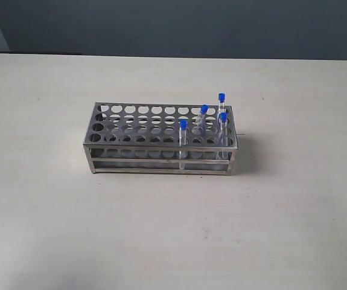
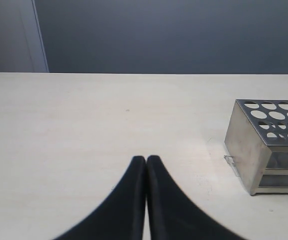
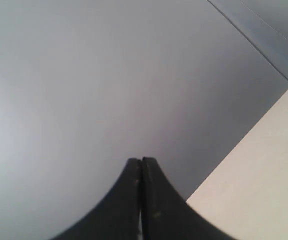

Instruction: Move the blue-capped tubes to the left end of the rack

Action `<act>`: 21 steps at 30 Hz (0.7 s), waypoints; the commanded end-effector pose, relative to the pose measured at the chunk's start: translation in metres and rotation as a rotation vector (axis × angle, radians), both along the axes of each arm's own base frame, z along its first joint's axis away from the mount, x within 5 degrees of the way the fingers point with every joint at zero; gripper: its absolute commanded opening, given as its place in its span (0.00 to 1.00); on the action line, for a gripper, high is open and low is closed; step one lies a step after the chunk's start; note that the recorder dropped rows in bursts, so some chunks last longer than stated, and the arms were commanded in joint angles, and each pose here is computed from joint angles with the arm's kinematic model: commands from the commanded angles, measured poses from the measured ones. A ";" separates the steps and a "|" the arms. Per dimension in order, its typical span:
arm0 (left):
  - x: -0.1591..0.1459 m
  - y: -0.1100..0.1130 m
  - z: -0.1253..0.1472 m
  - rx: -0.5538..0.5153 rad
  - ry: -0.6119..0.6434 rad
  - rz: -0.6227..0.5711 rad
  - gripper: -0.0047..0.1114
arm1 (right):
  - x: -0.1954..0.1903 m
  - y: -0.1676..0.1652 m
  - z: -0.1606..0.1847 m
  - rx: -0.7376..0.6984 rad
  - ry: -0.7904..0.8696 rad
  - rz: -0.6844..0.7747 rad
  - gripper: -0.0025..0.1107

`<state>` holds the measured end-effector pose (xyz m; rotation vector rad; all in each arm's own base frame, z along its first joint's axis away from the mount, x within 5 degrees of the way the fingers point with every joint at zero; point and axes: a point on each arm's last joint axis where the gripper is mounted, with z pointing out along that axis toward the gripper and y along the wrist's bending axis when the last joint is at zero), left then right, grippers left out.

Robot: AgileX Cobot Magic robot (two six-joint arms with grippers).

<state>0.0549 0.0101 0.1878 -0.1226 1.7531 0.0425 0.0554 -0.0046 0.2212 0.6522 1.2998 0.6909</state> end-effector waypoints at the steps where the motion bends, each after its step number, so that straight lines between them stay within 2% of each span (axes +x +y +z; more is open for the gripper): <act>1: 0.000 -0.001 0.002 -0.008 -0.014 -0.008 0.05 | 0.000 -0.001 -0.002 0.031 -0.005 -0.004 0.02; 6: 0.000 -0.001 0.002 -0.008 -0.014 -0.008 0.05 | 0.000 -0.002 -0.002 0.209 -0.013 0.011 0.02; 10: 0.000 -0.001 0.002 -0.008 -0.014 -0.008 0.05 | 0.000 0.002 -0.005 0.173 0.025 0.052 0.02; 15: 0.000 -0.001 0.002 -0.008 -0.014 -0.008 0.05 | -0.006 0.023 0.041 -0.422 0.134 0.237 0.02; 17: 0.000 -0.001 0.002 -0.008 -0.014 -0.008 0.05 | 0.012 0.029 0.058 -0.542 0.270 0.335 0.02; 21: 0.000 -0.001 0.002 -0.006 -0.012 -0.008 0.05 | 0.049 0.042 0.075 -0.713 0.418 0.520 0.02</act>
